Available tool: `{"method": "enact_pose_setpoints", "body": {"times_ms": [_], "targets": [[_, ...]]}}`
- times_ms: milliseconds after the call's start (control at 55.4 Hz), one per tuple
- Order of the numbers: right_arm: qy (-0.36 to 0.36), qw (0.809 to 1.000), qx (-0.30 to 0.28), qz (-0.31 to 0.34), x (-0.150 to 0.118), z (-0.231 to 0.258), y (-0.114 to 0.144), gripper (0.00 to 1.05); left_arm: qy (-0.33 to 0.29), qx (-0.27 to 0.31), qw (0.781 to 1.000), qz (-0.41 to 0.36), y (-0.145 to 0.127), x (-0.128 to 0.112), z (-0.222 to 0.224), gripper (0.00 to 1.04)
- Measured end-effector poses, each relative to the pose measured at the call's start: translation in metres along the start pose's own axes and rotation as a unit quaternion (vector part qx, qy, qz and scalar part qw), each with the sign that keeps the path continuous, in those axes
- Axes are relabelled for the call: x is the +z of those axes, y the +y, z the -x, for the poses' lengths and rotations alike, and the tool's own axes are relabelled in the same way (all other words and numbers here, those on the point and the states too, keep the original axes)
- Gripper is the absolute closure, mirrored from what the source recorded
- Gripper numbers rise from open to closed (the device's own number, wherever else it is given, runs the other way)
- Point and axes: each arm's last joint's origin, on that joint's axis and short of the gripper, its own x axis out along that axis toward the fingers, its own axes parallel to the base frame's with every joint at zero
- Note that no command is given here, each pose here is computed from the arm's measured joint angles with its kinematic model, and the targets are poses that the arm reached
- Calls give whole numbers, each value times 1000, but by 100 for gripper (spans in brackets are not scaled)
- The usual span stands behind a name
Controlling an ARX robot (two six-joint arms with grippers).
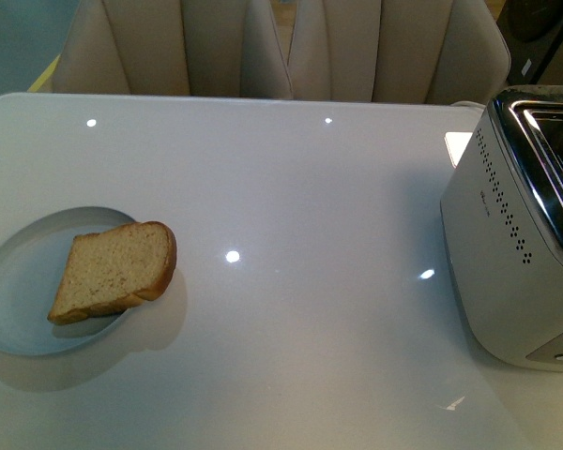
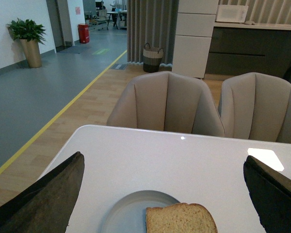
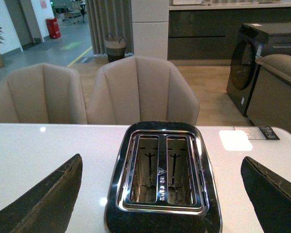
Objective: Left arm holds plate, right arm toasts bread
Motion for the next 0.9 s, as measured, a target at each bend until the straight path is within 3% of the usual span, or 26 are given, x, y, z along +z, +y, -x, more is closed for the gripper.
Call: {"method": "enact_pose_setpoints", "body": {"times_ms": [650, 686, 722, 776, 812, 902], "targets": [[0, 1000, 0, 0, 0, 0, 0, 9, 0, 0, 1000, 0, 0, 0, 0, 7], [0, 1000, 0, 0, 0, 0, 0, 9, 79, -38, 995, 36, 0, -1, 0, 7], [0, 1000, 0, 0, 0, 0, 0, 9, 202, -59, 972, 107, -1, 1, -2, 7], [0, 1000, 1, 0, 0, 0, 0, 9, 311, -51, 933, 172, -1, -2, -4, 7], [0, 1000, 1, 0, 0, 0, 0, 9, 344, -44, 918, 194, 0, -7, -6, 7], [0, 1000, 0, 0, 0, 0, 0, 9, 359, -39, 908, 211, 0, -8, -12, 7]]}}
